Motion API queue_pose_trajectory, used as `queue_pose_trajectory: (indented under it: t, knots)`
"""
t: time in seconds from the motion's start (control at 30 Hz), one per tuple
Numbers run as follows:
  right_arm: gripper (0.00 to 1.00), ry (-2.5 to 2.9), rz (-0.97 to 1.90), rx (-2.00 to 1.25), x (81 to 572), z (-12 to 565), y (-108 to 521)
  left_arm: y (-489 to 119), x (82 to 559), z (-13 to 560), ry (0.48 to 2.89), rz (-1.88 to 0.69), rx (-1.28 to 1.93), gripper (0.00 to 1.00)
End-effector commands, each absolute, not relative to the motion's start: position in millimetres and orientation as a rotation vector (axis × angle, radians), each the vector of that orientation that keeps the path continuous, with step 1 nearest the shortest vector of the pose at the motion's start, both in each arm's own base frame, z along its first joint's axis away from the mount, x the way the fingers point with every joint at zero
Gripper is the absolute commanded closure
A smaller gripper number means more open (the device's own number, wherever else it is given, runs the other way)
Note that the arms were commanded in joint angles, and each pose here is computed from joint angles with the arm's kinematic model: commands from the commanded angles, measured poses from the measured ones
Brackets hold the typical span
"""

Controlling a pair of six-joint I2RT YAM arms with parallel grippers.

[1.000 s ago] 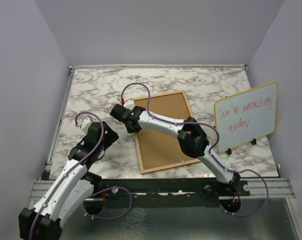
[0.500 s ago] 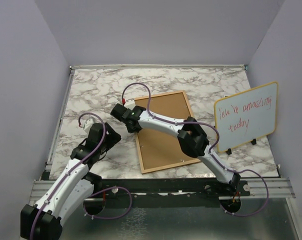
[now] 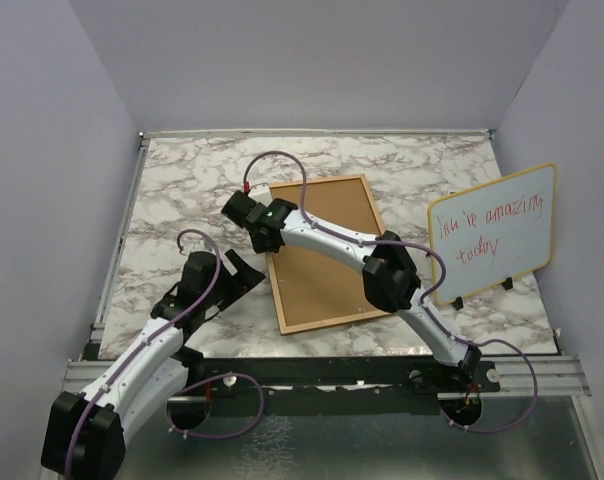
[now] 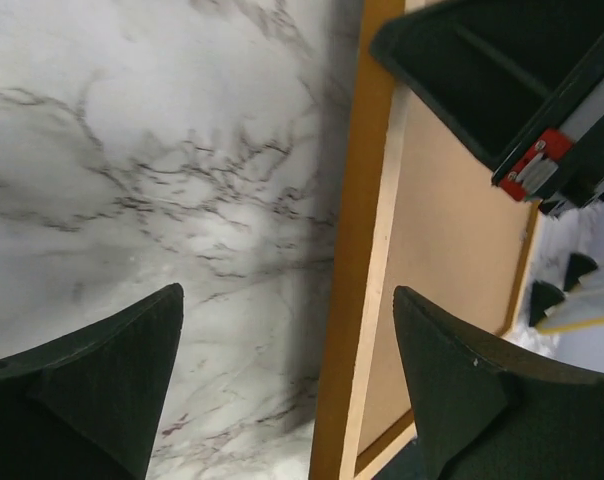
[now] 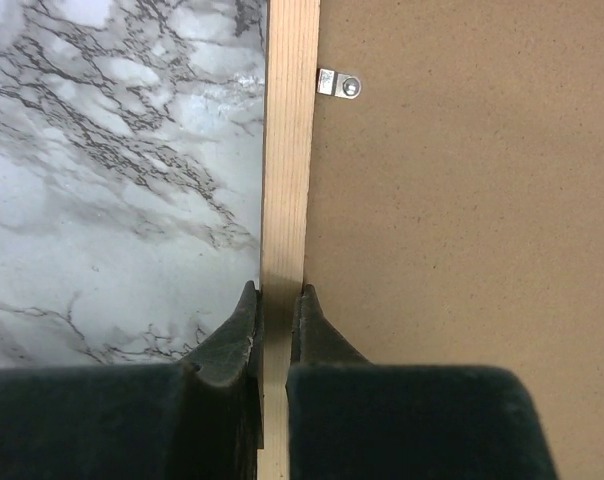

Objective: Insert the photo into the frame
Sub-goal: Turn over the photo frame at the center of the board.

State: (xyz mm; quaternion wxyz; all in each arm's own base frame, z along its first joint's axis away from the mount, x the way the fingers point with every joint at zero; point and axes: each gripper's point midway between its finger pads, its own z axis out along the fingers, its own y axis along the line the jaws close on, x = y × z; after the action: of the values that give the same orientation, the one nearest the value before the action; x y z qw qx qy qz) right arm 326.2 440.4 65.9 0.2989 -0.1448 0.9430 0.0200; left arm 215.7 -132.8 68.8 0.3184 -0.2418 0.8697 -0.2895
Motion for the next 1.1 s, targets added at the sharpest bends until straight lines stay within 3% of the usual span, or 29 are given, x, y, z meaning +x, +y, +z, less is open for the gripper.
queue_pose_trajectory:
  t: [0.0,0.2,0.47,0.8,1.07]
  knots:
    - [1.00,2.398,0.224,-0.353,335.6,138.6,451.9,-168.8,219.9,97.3,2.214,-1.040,-0.481,0.13]
    - [0.99,2.399,0.301,-0.344,328.7,155.3,454.7,-188.3,220.6,120.1,2.126,-1.231,-0.432,0.08]
    - [0.99,2.393,0.381,-0.343,324.6,170.5,459.2,-193.3,219.4,117.0,2.112,-1.298,-0.464,0.12]
    - [0.99,2.401,0.453,-0.347,317.9,180.3,464.2,-199.2,232.7,119.2,2.122,-1.322,-0.531,0.35]
    - [0.99,2.387,0.478,-0.315,320.6,190.4,460.8,-198.2,242.0,126.8,2.118,-1.273,-0.499,0.68]
